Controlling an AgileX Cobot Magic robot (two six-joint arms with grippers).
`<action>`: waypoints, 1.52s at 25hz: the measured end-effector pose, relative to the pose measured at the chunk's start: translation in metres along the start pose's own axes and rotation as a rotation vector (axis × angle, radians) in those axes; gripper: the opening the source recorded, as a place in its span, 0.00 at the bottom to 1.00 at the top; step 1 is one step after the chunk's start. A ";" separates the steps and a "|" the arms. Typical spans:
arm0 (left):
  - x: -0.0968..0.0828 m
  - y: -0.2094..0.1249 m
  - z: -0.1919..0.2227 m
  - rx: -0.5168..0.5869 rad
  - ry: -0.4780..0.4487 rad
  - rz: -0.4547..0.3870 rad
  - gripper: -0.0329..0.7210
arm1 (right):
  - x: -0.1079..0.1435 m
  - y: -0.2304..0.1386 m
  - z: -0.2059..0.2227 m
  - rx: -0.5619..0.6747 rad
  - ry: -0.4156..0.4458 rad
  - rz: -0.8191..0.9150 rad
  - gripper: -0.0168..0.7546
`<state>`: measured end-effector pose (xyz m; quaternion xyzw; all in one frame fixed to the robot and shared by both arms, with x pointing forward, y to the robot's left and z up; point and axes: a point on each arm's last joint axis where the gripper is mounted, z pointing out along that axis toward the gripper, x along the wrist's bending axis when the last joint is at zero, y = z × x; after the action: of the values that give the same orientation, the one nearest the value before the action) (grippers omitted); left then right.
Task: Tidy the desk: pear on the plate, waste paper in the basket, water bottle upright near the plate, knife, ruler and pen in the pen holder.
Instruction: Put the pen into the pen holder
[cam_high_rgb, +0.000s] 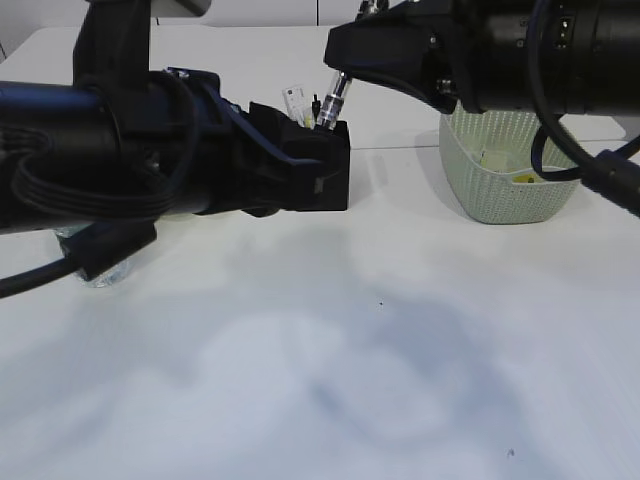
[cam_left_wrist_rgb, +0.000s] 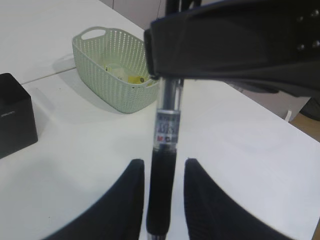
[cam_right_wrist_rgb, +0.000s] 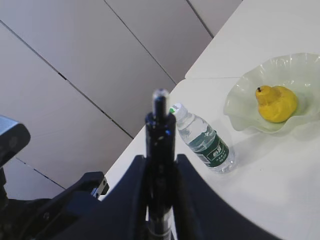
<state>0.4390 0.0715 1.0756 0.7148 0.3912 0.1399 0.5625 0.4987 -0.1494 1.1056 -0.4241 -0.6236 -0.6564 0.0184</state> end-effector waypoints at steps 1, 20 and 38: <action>0.000 0.000 0.000 0.000 0.000 0.000 0.30 | 0.000 0.000 0.000 0.000 0.000 -0.002 0.22; 0.000 0.000 0.000 0.002 0.000 -0.002 0.59 | 0.000 0.000 0.000 0.002 -0.001 -0.011 0.22; 0.000 0.000 0.000 0.001 -0.002 0.023 0.74 | -0.006 0.001 0.000 -0.005 -0.066 -0.186 0.22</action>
<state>0.4389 0.0714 1.0755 0.7199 0.3823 0.1455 0.5608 0.5030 -0.1528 1.1030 -0.3856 -0.6590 -0.6426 -0.0643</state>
